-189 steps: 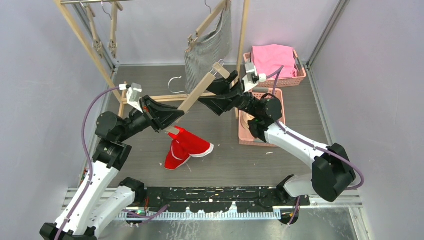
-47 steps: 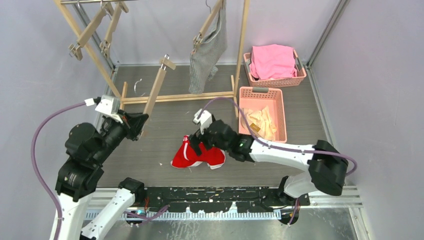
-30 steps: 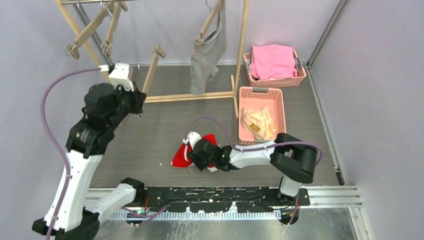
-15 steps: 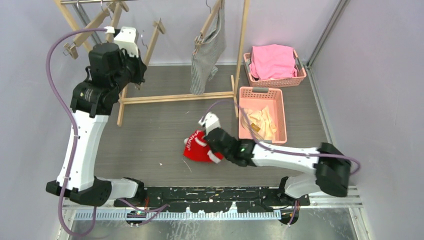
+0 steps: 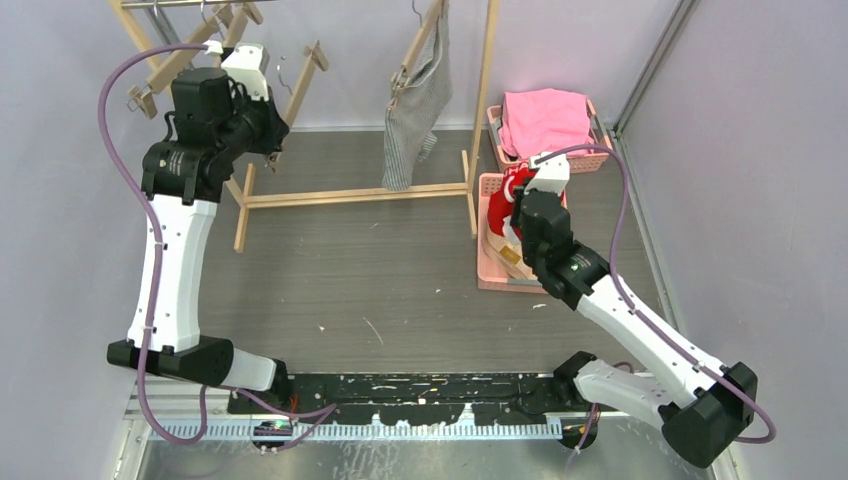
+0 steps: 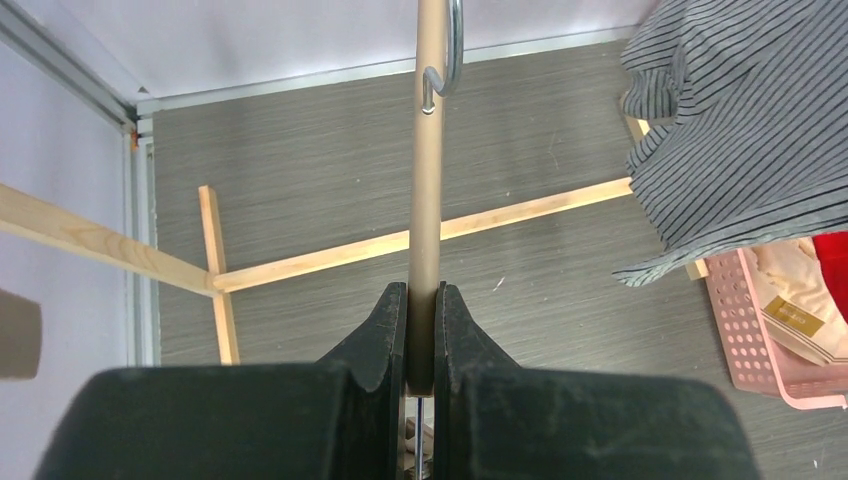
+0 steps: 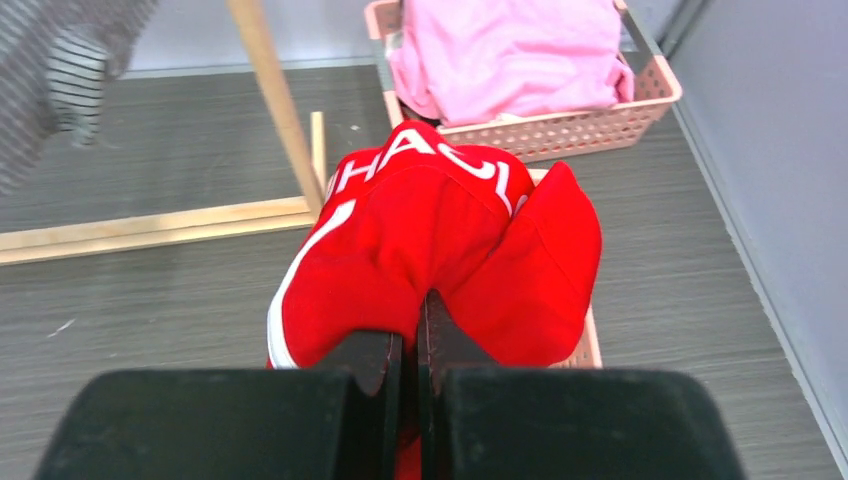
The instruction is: Remove the underwear clipped to the hanger
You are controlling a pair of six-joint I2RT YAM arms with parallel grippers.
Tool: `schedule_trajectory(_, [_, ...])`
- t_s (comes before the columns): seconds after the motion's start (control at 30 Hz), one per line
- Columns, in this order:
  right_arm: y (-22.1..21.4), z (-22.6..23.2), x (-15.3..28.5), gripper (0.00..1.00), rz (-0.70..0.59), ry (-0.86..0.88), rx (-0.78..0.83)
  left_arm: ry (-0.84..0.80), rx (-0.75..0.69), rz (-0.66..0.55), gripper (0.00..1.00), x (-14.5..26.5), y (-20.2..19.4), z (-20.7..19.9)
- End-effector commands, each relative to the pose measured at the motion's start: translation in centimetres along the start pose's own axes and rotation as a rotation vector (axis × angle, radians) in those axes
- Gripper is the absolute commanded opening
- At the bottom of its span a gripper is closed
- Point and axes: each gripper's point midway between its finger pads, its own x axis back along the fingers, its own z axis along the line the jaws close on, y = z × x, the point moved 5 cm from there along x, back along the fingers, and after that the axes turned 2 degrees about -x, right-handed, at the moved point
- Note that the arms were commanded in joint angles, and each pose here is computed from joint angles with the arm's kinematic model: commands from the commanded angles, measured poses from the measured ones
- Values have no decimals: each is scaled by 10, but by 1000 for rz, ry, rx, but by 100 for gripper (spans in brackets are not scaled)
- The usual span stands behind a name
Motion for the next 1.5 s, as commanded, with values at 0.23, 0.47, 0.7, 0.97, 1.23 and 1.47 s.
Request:
schedule_trajectory(0.23, [-69, -23, -59, 1, 113, -105, -49, -94, -6, -121, 0, 6, 30, -10])
schedule_trajectory(0.47, [-111, -24, -69, 57, 228, -125, -46, -76, -17, -134, 0, 7, 37, -5])
schedule_trajectory(0.7, [-77, -30, -37, 66, 84, -50, -168, -70, -17, -205, 0, 5, 57, 0])
schedule_trajectory(0.97, [-57, -40, -2, 99, 5, 12, -197, -71, 6, -293, 0, -6, 88, 3])
schedule_trajectory(1.23, [-43, -42, 7, 100, -27, 31, -200, -30, 23, -382, 0, -4, 109, 10])
schedule_trajectory(1.47, [-52, -36, 1, 100, 2, 49, -194, -16, 26, -420, 0, -1, 109, 12])
